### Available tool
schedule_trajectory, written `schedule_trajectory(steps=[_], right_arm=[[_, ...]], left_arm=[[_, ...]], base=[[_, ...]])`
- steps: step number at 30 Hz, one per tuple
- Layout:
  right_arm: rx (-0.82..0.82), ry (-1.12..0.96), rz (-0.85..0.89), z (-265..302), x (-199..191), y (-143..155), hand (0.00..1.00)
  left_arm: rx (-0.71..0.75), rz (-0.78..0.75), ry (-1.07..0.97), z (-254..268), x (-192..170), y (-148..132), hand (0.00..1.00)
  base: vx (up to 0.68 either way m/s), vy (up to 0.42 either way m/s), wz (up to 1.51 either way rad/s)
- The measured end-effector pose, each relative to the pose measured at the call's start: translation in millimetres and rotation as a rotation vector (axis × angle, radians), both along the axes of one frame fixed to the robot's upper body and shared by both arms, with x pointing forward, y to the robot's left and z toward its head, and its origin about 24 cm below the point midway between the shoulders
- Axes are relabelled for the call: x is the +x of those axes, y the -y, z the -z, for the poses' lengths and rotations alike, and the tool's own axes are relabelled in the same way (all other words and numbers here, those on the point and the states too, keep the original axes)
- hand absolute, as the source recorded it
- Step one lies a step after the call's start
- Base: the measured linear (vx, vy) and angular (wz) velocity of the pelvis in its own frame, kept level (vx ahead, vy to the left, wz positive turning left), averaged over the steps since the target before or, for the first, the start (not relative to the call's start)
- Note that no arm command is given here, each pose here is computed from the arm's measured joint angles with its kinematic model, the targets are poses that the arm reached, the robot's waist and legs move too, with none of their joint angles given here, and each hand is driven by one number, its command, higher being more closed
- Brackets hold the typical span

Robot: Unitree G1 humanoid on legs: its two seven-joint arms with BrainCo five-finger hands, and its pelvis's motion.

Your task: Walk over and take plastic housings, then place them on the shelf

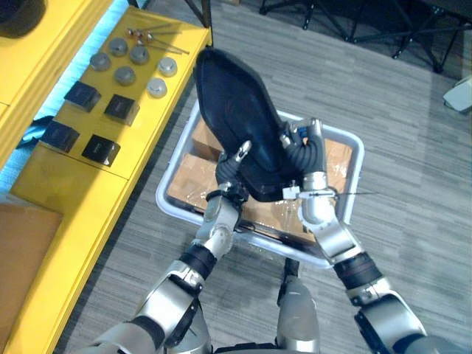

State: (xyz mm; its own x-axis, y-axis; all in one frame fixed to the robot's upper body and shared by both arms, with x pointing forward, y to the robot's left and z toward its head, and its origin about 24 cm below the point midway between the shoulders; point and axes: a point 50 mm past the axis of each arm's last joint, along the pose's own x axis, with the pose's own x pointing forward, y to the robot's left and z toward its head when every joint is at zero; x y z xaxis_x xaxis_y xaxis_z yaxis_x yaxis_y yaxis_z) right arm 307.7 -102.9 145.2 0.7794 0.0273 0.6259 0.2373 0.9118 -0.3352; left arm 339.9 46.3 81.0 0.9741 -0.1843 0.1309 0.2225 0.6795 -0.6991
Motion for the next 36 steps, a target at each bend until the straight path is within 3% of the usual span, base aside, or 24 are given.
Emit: schedule_trajectory(steps=[4,5,13,23,25,32,33,36], right_arm=[[0.029,-0.044,-0.007,21.1,-14.1,0.6,1.0],[0.035,-0.041,-0.007,21.8,-15.8,0.7,0.0],[0.119,-0.117,-0.031,54.0,-48.3,-3.7,0.0],[0.187,-0.163,-0.06,59.6,-71.6,13.9,0.0],[0.235,-0.168,-0.058,58.1,-76.7,23.1,0.0],[0.483,-0.19,-0.016,63.3,-89.7,43.6,0.0],[0.515,-0.176,0.011,62.9,-90.9,48.2,0.0],[0.726,-0.013,0.225,53.0,-97.1,100.9,0.0]], left_arm=[[-0.036,0.045,-0.052,25.6,-16.9,0.1,1.0],[-0.043,0.049,-0.05,26.3,-18.9,0.3,1.0],[-0.075,0.069,-0.141,57.4,-57.4,-4.2,1.0],[0.456,-0.13,0.095,31.9,-78.3,-38.5,1.0],[0.617,-0.203,0.127,32.8,-87.1,-40.3,1.0],[0.858,-0.334,0.253,21.0,-98.0,-42.2,1.0],[0.86,-0.351,0.244,21.0,-97.6,-45.8,1.0],[0.963,-0.476,0.176,27.4,-109.3,-93.8,1.0]], base=[[0.07,0.003,0.06],[0.06,-0.001,0.04],[0.04,0.002,-0.01],[0.0,0.001,-0.02],[0.0,0.0,0.0],[-0.02,0.006,0.0],[0.02,0.033,-0.13],[-0.01,0.043,-0.25]])
